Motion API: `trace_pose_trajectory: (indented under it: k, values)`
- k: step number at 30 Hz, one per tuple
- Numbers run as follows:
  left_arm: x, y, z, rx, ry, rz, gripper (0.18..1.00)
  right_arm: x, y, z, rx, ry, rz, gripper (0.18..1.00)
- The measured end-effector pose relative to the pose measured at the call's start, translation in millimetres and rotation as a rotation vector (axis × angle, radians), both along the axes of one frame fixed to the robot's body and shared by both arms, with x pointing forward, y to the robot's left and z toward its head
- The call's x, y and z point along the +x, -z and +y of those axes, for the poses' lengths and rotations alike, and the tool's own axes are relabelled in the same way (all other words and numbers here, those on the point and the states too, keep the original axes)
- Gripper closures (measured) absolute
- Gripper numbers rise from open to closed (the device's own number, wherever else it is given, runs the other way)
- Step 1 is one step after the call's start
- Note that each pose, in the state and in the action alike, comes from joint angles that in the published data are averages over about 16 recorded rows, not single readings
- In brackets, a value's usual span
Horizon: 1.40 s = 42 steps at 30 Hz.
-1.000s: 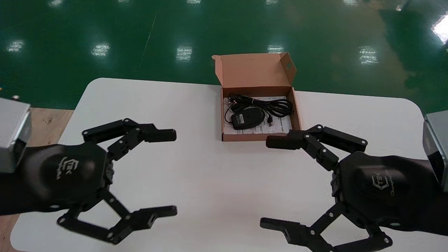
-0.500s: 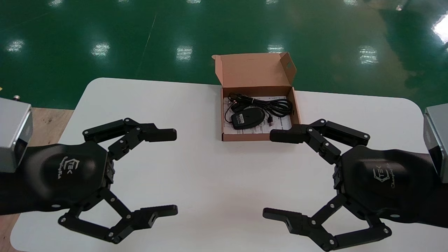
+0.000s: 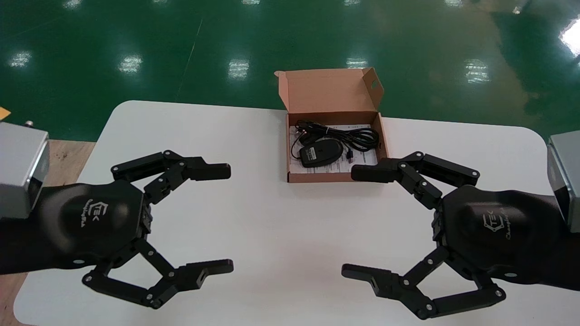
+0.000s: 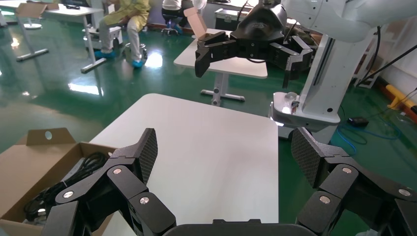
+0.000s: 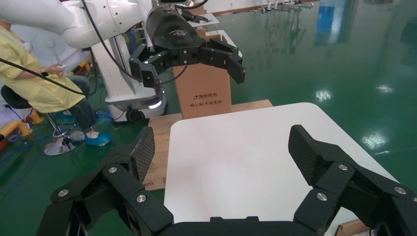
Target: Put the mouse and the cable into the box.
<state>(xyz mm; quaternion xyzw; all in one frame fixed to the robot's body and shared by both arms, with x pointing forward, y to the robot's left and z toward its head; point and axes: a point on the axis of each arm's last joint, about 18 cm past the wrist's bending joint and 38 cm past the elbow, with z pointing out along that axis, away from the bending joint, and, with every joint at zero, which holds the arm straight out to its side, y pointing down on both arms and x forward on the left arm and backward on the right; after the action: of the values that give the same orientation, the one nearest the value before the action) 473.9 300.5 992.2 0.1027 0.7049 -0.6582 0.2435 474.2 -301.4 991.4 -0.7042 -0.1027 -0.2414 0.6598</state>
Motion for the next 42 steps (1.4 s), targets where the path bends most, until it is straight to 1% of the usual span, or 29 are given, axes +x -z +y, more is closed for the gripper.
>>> trace_pose_trajectory:
  k: [42]
  values:
    - [2.1, 0.2, -0.8, -0.002, -0.003, 0.001, 0.183, 1.2, -0.6, -0.7, -0.001, 0.005, -0.002, 0.179]
